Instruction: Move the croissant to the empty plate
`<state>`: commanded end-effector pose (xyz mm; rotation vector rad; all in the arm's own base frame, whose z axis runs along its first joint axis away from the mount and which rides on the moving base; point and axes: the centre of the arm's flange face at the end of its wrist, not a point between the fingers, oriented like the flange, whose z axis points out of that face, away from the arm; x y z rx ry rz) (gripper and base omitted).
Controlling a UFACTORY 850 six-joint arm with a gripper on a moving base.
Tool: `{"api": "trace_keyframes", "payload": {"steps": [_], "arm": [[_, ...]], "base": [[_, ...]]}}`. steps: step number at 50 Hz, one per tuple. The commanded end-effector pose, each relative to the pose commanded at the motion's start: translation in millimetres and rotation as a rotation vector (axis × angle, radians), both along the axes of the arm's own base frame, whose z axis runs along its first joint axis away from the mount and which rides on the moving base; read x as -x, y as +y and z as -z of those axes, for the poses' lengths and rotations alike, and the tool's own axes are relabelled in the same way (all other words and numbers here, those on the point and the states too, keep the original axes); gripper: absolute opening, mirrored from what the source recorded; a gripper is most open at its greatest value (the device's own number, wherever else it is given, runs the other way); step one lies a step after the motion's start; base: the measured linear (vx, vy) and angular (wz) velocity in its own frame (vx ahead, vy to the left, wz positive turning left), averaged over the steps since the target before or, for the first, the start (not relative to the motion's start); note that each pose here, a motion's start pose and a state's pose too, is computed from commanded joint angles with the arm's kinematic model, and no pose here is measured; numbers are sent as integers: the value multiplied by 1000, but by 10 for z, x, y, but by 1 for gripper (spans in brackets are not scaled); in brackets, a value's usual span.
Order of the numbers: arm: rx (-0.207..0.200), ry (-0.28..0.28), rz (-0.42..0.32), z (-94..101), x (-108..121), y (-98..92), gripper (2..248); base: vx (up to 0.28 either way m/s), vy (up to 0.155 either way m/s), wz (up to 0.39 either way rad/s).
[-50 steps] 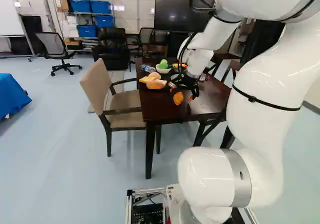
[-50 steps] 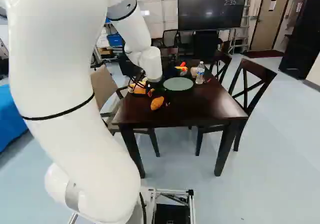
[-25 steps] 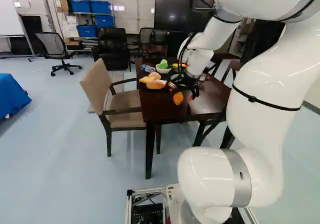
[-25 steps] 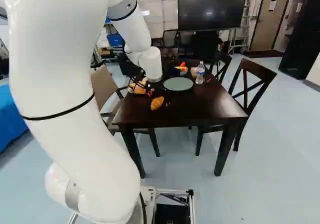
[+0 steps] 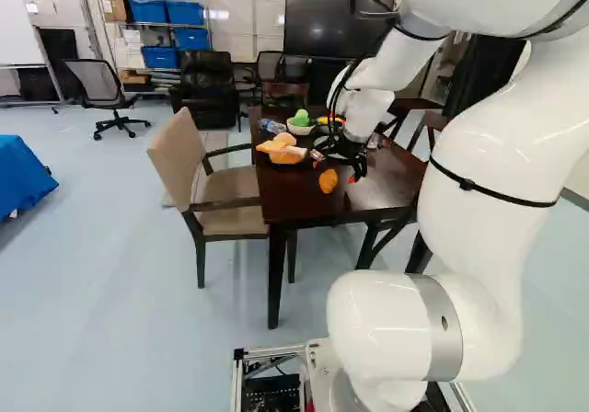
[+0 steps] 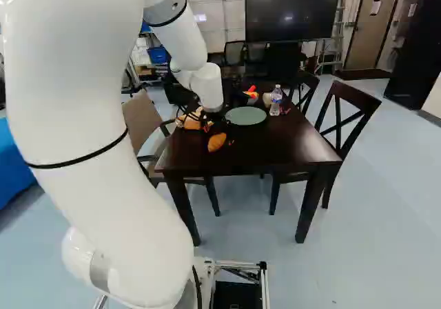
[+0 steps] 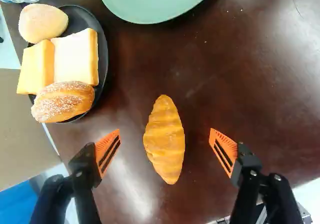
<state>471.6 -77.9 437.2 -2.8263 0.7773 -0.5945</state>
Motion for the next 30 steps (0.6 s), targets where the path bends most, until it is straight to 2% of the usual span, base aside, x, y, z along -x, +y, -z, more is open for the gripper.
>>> {"api": "trace_keyframes", "payload": {"steps": [1, 6, 7, 11, 12, 16, 17, 21, 22, 27, 28, 30], "arm": [[0, 0, 0, 0, 0, 0, 231], [0, 0, 0, 0, 0, 0, 231], [0, 0, 0, 0, 0, 0, 218], [0, 0, 0, 0, 0, 0, 218], [0, 0, 0, 0, 0, 0, 205], [0, 0, 0, 0, 0, 0, 205], [0, 0, 0, 0, 0, 0, 193], [0, 0, 0, 0, 0, 0, 193], [0, 0, 0, 0, 0, 0, 181], [0, 0, 0, 0, 0, 0, 181], [0, 0, 0, 0, 0, 0, 169], [0, 0, 0, 0, 0, 0, 169]], "base": [[0, 0, 0], [0, 0, 0], [0, 0, 0], [0, 0, 0], [0, 0, 0], [0, 0, 0], [0, 0, 0], [0, 0, 0], [0, 0, 0], [0, 0, 0], [0, 0, 0], [0, 0, 0]]}}
